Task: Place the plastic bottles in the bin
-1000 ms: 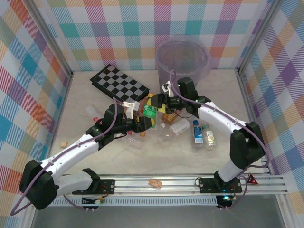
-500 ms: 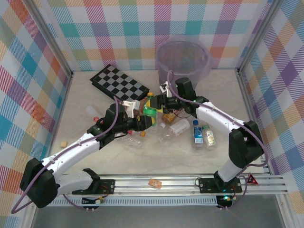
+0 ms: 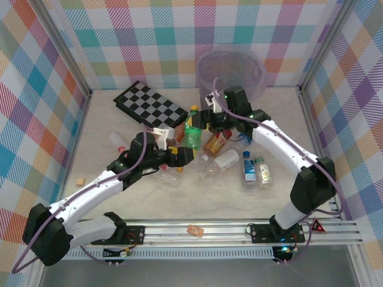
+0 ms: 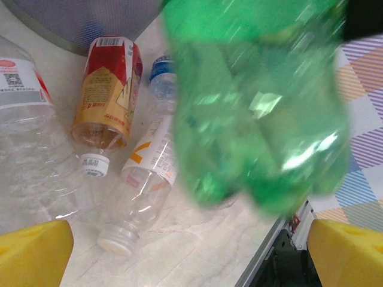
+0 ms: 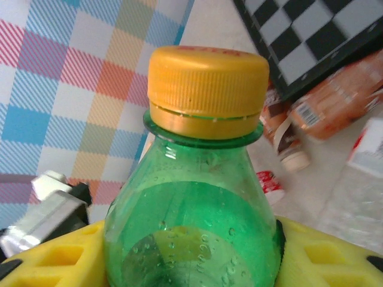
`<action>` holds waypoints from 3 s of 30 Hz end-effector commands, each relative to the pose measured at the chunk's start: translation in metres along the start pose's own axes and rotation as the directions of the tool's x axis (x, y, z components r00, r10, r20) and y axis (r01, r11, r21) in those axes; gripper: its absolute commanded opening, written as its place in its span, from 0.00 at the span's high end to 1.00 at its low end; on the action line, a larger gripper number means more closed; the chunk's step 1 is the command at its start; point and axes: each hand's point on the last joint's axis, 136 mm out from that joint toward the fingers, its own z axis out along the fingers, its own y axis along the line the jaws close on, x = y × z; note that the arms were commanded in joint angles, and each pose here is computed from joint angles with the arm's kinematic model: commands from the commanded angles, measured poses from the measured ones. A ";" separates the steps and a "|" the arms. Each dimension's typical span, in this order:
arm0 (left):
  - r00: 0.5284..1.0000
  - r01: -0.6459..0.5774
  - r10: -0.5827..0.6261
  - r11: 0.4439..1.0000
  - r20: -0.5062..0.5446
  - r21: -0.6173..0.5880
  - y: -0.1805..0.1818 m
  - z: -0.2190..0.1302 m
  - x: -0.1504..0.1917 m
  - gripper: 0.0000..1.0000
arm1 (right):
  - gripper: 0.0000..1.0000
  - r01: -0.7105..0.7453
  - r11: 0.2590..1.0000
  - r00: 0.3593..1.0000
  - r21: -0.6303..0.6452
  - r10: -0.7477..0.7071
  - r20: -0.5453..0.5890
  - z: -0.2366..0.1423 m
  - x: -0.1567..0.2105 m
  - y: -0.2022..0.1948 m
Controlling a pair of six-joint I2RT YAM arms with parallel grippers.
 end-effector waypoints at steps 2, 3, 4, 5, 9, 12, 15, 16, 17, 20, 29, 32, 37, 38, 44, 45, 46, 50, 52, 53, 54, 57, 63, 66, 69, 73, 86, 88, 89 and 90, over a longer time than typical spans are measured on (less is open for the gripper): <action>1.000 0.005 -0.006 0.999 -0.016 -0.046 0.011 -0.001 0.010 0.00 | 0.59 0.129 0.986 0.982 0.110 -0.142 0.122 -0.047 -0.037 0.015; 1.000 0.018 -0.019 0.998 -0.024 -0.063 0.016 0.000 0.013 0.00 | 0.59 0.146 0.981 0.976 0.131 -0.164 0.144 -0.055 -0.045 0.018; 0.999 0.028 -0.031 0.997 -0.031 -0.078 0.020 0.001 0.016 0.00 | 0.59 0.163 0.975 0.968 0.149 -0.188 0.168 -0.063 -0.053 0.021; 0.999 0.032 -0.035 0.996 -0.035 -0.079 0.021 0.001 0.018 0.00 | 0.59 0.171 0.971 0.961 0.165 -0.201 0.187 -0.070 -0.060 0.023; 0.999 0.042 -0.042 0.999 0.004 -0.024 0.015 -0.003 0.017 0.00 | 0.60 0.185 0.954 0.928 0.237 -0.249 0.279 -0.100 -0.094 0.026; 0.999 0.034 -0.036 0.996 -0.027 -0.084 0.023 -0.006 0.022 0.00 | 0.60 0.185 0.935 0.893 0.303 -0.289 0.345 -0.122 -0.122 0.023; 0.998 0.039 -0.042 0.996 -0.037 -0.082 0.024 -0.005 0.026 0.00 | 0.61 0.168 0.880 0.847 0.445 -0.360 0.391 -0.138 -0.149 0.007; 0.999 0.041 -0.042 0.998 -0.025 -0.051 0.019 -0.006 0.025 0.00 | 0.61 0.156 0.868 0.835 0.471 -0.370 0.406 -0.144 -0.157 0.003; 0.999 0.042 -0.043 0.999 -0.010 -0.030 0.016 -0.007 0.023 0.00 | 0.61 0.144 0.864 0.828 0.483 -0.373 0.420 -0.148 -0.165 -0.001; 0.999 0.040 -0.040 0.999 0.011 -0.027 0.013 -0.015 0.020 0.00 | 0.61 0.101 0.855 0.815 0.509 -0.364 0.450 -0.155 -0.188 -0.018; 0.996 0.056 -0.053 0.998 0.066 -0.037 0.007 -0.042 0.018 0.00 | 0.62 0.041 0.823 0.852 0.567 -0.326 0.411 -0.135 -0.225 -0.079; 0.996 0.058 -0.053 0.996 0.070 -0.069 0.009 -0.050 0.018 0.00 | 0.64 0.049 0.820 0.871 0.570 -0.314 0.377 -0.121 -0.230 -0.095; 0.996 0.072 -0.066 0.993 0.060 -0.094 0.013 -0.053 0.021 0.00 | 0.65 0.056 0.817 0.898 0.574 -0.293 0.329 -0.092 -0.235 -0.126; 0.995 0.078 -0.072 0.993 0.063 -0.092 0.013 -0.053 0.021 0.00 | 0.65 0.056 0.815 0.902 0.577 -0.289 0.320 -0.086 -0.235 -0.133; 0.994 0.098 -0.092 0.990 0.066 -0.104 0.017 -0.052 0.022 0.00 | 0.62 0.081 0.817 0.924 0.571 -0.276 0.264 -0.058 -0.232 -0.162; 0.993 0.100 -0.093 0.989 0.069 -0.107 0.017 -0.052 0.022 0.00 | 0.62 0.088 0.822 0.926 0.562 -0.275 0.257 -0.054 -0.231 -0.165; 0.993 0.103 -0.096 0.988 0.071 -0.111 0.018 -0.052 0.021 0.00 | 0.61 0.088 0.830 0.931 0.550 -0.265 0.251 -0.049 -0.230 -0.168; 0.992 0.108 -0.100 0.986 0.074 -0.126 0.020 -0.051 0.019 0.01 | 0.60 0.075 0.858 0.952 0.508 -0.213 0.220 -0.029 -0.219 -0.181; 0.992 0.113 -0.105 0.984 0.071 -0.137 0.022 -0.049 0.019 0.01 | 0.60 0.066 0.865 0.960 0.498 -0.191 0.204 -0.023 -0.214 -0.187; 0.992 0.116 -0.107 0.983 0.068 -0.142 0.023 -0.049 0.019 0.01 | 0.61 0.063 0.867 0.963 0.494 -0.183 0.197 -0.020 -0.212 -0.189; 0.992 0.120 -0.111 0.982 0.065 -0.149 0.024 -0.048 0.020 0.01 | 0.63 0.064 0.869 0.966 0.490 -0.177 0.187 -0.018 -0.209 -0.191; 0.991 0.129 -0.121 0.977 0.056 -0.168 0.029 -0.047 0.024 0.01 | 0.53 0.071 0.864 0.971 0.499 -0.174 0.164 -0.018 -0.204 -0.194; 0.991 0.130 -0.123 0.977 0.052 -0.168 0.032 -0.044 0.026 0.01 | 0.35 0.071 0.868 0.969 0.491 -0.177 0.173 -0.024 -0.206 -0.188; 0.992 0.124 -0.118 0.978 0.046 -0.168 0.032 -0.043 0.027 0.00 | 0.26 0.073 0.869 0.965 0.490 -0.186 0.186 -0.028 -0.209 -0.182; 0.992 0.122 -0.117 0.978 0.041 -0.169 0.032 -0.043 0.028 0.00 | 0.22 0.074 0.864 0.960 0.497 -0.198 0.200 -0.034 -0.213 -0.177; 0.993 0.119 -0.114 0.977 0.039 -0.177 0.034 -0.043 0.029 0.00 | 0.18 0.078 0.863 0.951 0.499 -0.214 0.222 -0.046 -0.219 -0.165; 0.995 0.086 -0.100 0.951 -0.029 -0.298 0.050 -0.032 0.028 0.00 | 0.14 0.116 0.901 0.897 0.418 -0.276 0.346 -0.129 -0.228 -0.074; 0.995 0.070 -0.088 0.941 -0.042 -0.330 0.053 -0.028 0.024 0.00 | 0.14 0.110 0.905 0.900 0.411 -0.266 0.346 -0.140 -0.220 -0.065; 0.996 0.057 -0.077 0.941 -0.046 -0.335 0.051 -0.025 0.021 0.00 | 0.14 0.098 0.907 0.906 0.410 -0.251 0.340 -0.144 -0.213 -0.062; 0.996 0.046 -0.068 0.939 -0.053 -0.341 0.051 -0.022 0.019 0.01 | 0.14 0.083 0.909 0.913 0.409 -0.234 0.335 -0.147 -0.206 -0.061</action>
